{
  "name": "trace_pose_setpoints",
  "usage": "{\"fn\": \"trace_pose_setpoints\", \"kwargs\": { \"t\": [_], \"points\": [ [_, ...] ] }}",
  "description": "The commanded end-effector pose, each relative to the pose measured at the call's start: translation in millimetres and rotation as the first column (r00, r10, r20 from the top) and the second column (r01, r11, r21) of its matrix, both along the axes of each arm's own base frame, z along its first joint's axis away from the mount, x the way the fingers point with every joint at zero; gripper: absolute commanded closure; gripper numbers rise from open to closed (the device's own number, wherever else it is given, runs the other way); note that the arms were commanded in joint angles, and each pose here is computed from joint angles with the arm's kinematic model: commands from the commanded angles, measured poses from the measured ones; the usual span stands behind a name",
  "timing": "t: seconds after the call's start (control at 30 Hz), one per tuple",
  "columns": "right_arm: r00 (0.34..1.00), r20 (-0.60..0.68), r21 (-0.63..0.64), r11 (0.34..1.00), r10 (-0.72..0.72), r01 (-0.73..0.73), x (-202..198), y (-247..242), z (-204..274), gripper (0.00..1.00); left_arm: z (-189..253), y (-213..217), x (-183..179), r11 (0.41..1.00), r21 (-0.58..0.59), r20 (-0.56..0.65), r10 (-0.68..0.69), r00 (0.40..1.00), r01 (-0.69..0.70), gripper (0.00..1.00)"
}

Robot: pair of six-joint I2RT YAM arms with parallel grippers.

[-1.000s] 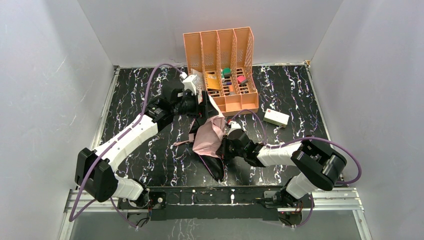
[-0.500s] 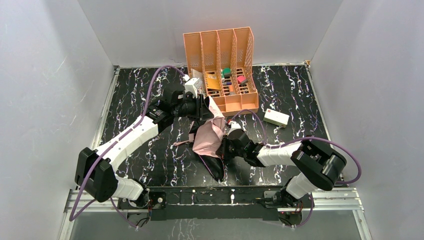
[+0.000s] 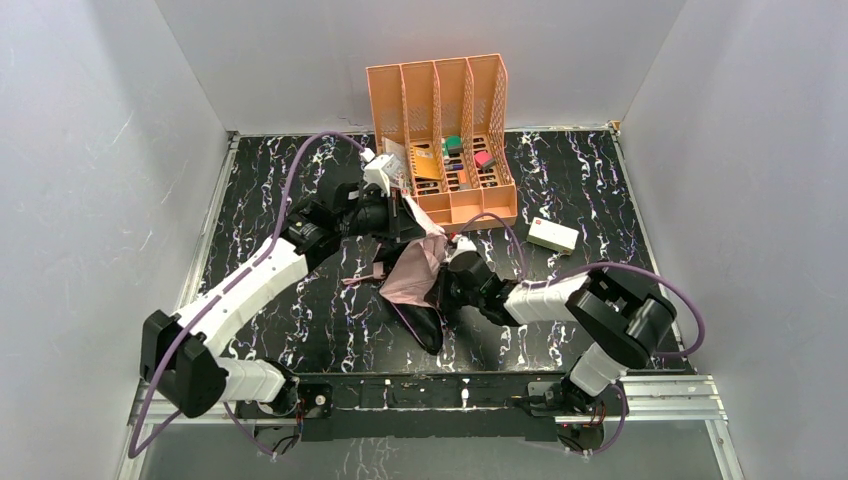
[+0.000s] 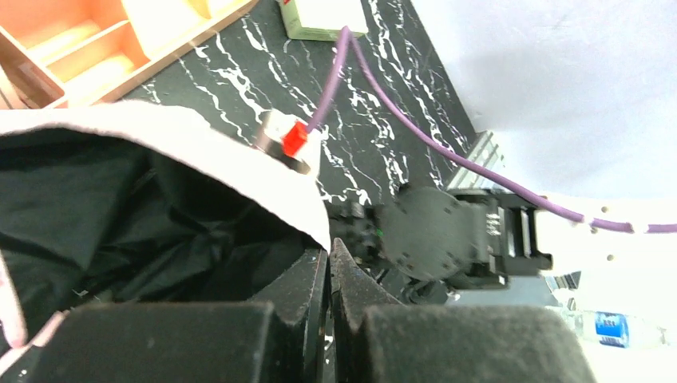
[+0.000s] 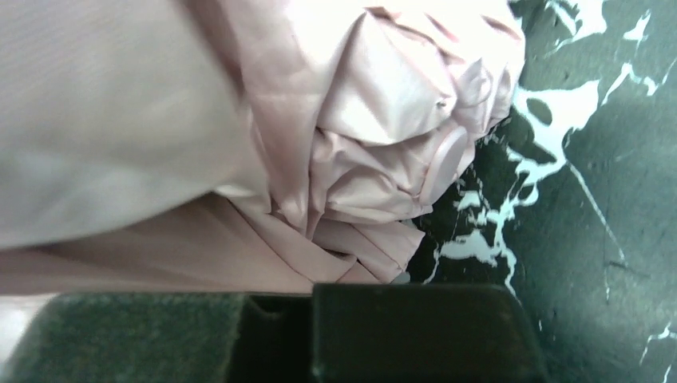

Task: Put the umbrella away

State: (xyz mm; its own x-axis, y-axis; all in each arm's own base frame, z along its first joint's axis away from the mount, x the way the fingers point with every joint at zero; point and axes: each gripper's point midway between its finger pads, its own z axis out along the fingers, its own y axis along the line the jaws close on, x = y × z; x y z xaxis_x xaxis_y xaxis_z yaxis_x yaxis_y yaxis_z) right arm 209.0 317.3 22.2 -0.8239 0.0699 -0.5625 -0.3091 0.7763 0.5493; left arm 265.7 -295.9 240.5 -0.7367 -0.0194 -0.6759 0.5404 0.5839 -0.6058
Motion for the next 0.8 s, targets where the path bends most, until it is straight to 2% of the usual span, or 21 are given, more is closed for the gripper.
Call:
{"fn": "trace_pose_setpoints", "kwargs": {
  "t": [0.0, 0.23, 0.4, 0.47, 0.6, 0.77],
  "points": [
    [0.997, -0.004, -0.070, 0.994, -0.081, 0.081, 24, -13, -16, 1.00, 58, -2, -28, 0.995, -0.092, 0.059, -0.028, 0.998, 0.033, 1.00],
    [0.996, -0.008, -0.055, 0.995, -0.085, 0.084, 38, -6, -14, 1.00, 54, -9, -69, 0.996, -0.085, 0.026, -0.025, 0.999, 0.027, 1.00],
    [0.998, 0.002, -0.026, 0.998, -0.057, 0.057, 38, -2, -4, 1.00, 13, -22, -102, 0.998, -0.062, -0.026, -0.024, 0.999, 0.023, 1.00],
    [1.000, 0.011, -0.001, 1.000, -0.029, 0.029, 34, -1, 5, 0.96, -2, -25, -108, 0.998, -0.057, -0.032, -0.013, 0.999, 0.011, 1.00],
    [0.999, 0.024, 0.008, 0.999, -0.035, 0.035, 21, -17, 26, 0.80, -21, -34, -112, 0.997, -0.081, -0.016, 0.009, 1.000, -0.010, 1.00],
    [0.992, 0.039, -0.071, 0.990, -0.123, 0.126, 5, -62, 43, 0.69, -43, -40, -108, 0.993, -0.111, -0.020, 0.035, 0.999, -0.037, 1.00]
  ]
}}
